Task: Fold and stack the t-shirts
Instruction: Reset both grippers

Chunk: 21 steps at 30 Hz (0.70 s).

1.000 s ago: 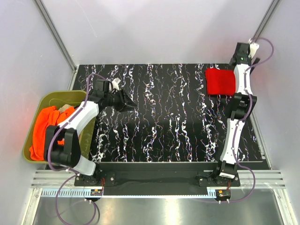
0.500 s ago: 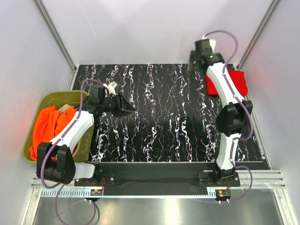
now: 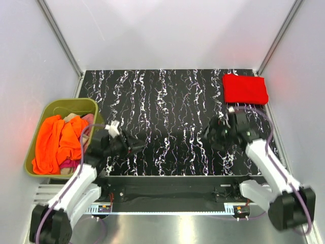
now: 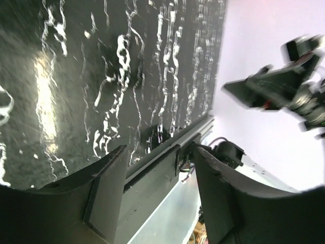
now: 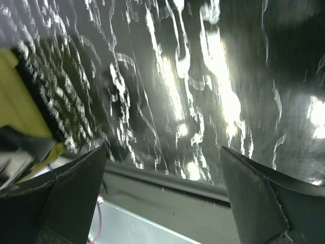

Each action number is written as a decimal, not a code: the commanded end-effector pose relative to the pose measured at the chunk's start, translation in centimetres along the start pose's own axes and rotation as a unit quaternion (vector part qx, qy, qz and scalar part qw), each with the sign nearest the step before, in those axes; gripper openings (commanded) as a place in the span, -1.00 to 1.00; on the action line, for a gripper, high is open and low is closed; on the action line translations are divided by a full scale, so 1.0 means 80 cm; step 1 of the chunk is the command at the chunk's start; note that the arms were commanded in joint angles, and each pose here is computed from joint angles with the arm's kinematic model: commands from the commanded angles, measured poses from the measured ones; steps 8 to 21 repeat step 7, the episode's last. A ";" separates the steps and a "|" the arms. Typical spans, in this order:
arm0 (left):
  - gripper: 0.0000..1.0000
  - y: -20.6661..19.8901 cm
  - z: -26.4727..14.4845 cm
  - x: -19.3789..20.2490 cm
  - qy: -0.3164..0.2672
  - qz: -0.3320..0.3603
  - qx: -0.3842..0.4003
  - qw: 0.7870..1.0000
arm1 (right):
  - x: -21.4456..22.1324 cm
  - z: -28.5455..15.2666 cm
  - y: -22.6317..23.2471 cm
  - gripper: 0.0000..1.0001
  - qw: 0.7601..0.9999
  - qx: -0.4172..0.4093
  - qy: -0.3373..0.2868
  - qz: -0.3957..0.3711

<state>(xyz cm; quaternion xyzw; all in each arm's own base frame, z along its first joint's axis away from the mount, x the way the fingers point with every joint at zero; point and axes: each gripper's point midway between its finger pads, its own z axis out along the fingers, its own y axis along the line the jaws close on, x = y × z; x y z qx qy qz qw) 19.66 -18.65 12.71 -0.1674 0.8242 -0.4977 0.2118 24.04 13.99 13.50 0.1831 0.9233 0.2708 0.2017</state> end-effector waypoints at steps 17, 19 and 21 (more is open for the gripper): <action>0.26 -0.016 -0.034 0.034 -0.056 -0.012 0.159 0.986 | 0.101 -0.014 0.002 1.00 0.981 -0.183 0.037 0.055; 0.26 -0.016 -0.034 0.034 -0.056 -0.012 0.159 0.986 | 0.101 -0.014 0.002 1.00 0.981 -0.183 0.037 0.055; 0.26 -0.016 -0.034 0.034 -0.056 -0.012 0.159 0.986 | 0.101 -0.014 0.002 1.00 0.981 -0.183 0.037 0.055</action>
